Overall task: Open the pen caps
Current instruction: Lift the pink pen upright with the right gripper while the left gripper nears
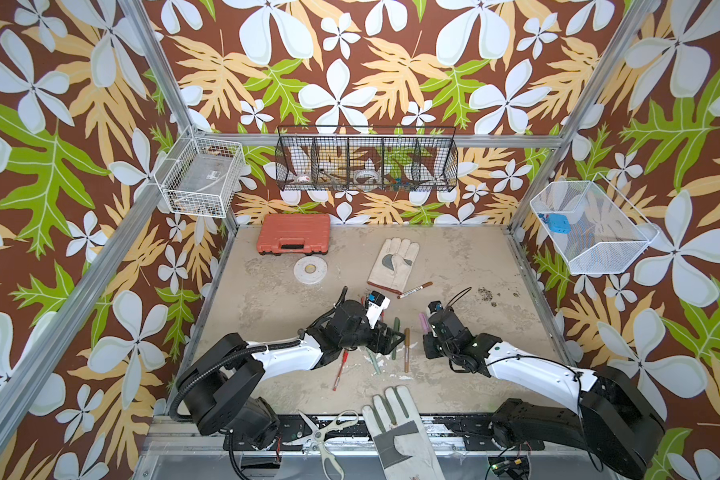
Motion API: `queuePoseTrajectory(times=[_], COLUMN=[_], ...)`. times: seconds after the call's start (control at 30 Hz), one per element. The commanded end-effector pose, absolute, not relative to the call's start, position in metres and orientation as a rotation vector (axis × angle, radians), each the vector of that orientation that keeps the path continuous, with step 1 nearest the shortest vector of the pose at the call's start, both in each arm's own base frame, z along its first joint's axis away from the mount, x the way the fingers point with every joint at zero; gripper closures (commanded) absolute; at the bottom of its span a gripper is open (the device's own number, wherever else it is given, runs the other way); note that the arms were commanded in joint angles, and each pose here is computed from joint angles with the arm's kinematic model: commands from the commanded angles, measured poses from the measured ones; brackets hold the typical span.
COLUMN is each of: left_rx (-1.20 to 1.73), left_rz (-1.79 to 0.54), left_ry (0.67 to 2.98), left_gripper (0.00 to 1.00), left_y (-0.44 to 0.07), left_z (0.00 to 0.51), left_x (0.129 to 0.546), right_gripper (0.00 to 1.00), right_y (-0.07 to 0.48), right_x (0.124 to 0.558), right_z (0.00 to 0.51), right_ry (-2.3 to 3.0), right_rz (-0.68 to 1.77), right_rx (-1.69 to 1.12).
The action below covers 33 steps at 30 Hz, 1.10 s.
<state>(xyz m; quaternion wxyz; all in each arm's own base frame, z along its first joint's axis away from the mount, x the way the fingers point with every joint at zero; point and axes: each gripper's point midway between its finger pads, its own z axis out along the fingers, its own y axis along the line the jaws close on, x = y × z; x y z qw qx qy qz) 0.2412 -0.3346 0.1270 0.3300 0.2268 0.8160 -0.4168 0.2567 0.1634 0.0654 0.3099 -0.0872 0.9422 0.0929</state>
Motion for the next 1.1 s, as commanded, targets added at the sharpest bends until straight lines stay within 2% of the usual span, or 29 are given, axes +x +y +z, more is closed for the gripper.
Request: queuePoseTrajectory(times=[0.0, 0.13, 0.33, 0.47, 0.6, 0.9, 1.07], left_rx=[0.470, 0.248, 0.022, -0.099, -0.148, 0.052, 0.017], left_rz=[-1.007, -0.916, -1.078, -1.260, -1.409, -1.431, -1.416], left_ry=[2.069, 1.971, 1.815, 1.729, 1.674, 1.638, 1.661], left_gripper=[0.14, 0.06, 0.04, 0.04, 0.10, 0.13, 0.18], left_y=[-0.317, -0.268, -0.217, -0.214, -0.220, -0.232, -0.228], left_z=[0.147, 0.172, 0.207, 0.232, 0.256, 0.239, 0.228], left_x=[0.256, 0.270, 0.279, 0.286, 0.299, 0.280, 0.280], right_gripper=[0.90, 0.91, 0.90, 0.91, 0.91, 0.92, 0.92], right_y=[0.193, 0.236, 0.284, 0.301, 0.306, 0.304, 0.306], right_x=[0.266, 0.275, 0.279, 0.281, 0.280, 0.264, 0.260], right_z=[0.098, 0.138, 0.176, 0.192, 0.200, 0.190, 0.184], right_ry=[2.399, 2.258, 2.122, 2.039, 1.974, 1.892, 1.881], right_rz=[0.398, 0.613, 0.820, 0.898, 0.946, 1.009, 1.033], right_rx=[-0.338, -0.488, -0.688, -0.746, -0.757, -0.771, -0.784])
